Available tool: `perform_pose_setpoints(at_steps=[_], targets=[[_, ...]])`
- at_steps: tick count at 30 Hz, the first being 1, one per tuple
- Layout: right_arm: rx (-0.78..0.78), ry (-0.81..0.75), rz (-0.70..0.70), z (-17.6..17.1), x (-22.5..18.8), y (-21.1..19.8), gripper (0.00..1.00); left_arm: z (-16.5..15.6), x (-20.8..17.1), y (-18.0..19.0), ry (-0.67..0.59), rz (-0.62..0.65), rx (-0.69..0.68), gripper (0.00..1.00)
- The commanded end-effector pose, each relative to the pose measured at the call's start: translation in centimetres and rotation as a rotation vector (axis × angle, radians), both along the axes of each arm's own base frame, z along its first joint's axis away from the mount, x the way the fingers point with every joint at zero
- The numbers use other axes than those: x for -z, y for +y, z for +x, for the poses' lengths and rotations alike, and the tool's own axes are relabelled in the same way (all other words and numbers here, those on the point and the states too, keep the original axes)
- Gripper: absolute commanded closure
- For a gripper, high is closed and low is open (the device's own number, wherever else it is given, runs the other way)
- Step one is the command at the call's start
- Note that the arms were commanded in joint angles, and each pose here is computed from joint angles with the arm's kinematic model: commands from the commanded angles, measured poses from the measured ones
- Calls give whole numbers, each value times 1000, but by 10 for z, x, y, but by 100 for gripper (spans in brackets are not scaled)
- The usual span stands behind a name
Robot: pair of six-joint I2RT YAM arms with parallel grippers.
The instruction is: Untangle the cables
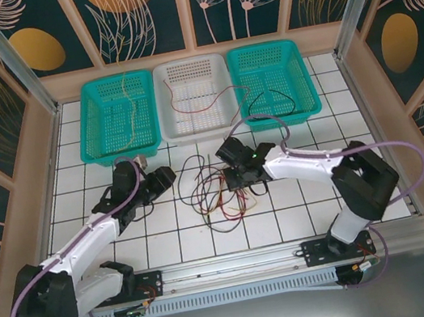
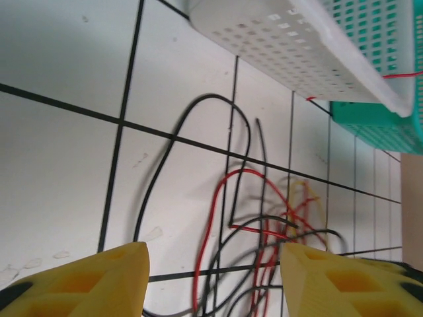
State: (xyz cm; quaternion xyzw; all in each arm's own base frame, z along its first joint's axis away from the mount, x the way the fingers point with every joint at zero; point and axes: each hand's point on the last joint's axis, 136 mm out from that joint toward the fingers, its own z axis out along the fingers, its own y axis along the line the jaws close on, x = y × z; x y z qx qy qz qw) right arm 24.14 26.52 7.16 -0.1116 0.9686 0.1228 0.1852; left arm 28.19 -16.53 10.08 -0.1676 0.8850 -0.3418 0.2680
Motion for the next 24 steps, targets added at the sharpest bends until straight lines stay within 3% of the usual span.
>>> perform_pose_setpoints(at_steps=[1, 13, 19, 24], targets=[[-5, -115, 46, -1, -47, 4, 100, -4, 12, 1, 21, 26, 11, 45], [-84, -258, 298, -20, -126, 24, 100, -12, -62, -60, -211, -227, 262, 26], [-103, -269, 327, -23, -137, 28, 100, -13, -70, -82, -298, -129, 382, 24], [-123, -276, 360, -27, -145, 31, 100, -6, -59, -92, -298, -58, 429, 36]])
